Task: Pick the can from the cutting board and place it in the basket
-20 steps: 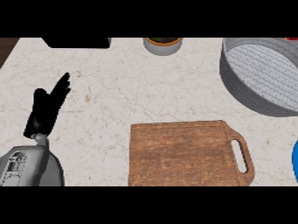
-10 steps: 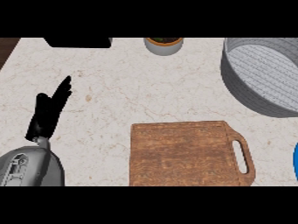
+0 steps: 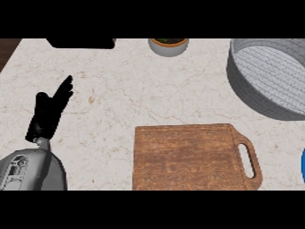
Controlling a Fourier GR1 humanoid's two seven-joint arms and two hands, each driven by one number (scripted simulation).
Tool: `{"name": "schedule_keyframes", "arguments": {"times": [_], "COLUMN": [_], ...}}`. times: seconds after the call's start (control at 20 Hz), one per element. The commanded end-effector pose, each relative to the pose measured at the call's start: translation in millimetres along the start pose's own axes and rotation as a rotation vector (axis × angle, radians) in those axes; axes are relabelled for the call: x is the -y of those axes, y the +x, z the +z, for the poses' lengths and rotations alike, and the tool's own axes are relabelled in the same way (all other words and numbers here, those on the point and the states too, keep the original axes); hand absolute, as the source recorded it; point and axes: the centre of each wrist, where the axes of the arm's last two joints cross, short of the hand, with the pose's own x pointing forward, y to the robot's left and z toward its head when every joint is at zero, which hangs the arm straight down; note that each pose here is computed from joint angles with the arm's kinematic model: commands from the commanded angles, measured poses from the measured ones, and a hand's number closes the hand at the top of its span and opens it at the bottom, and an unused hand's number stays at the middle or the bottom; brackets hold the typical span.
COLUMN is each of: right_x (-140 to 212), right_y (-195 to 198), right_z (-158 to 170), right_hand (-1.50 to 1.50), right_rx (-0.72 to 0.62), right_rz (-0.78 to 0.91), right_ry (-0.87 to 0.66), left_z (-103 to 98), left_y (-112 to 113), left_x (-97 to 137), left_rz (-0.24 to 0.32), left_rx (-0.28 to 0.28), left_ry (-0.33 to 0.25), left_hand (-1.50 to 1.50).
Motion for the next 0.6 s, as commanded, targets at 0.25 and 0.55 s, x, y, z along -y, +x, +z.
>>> {"name": "schedule_keyframes", "arguments": {"times": [0.25,0.55], "right_x": [-52,-75], "right_y": [-42,-52], "right_z": [1,5], "right_hand": [1.50,-1.50], "right_rx": [-0.117,-0.070], "right_rz": [-0.196,-0.300], "right_ry": [0.098,0.051], "left_z": [-2,-4], "left_y": [20,17], "left_x": [12,8], "left_rz": [0.012,-0.005], "left_rx": [0.024,0.017], "left_ry": [-0.015,-0.002], "left_hand": [0.00,0.00]}}
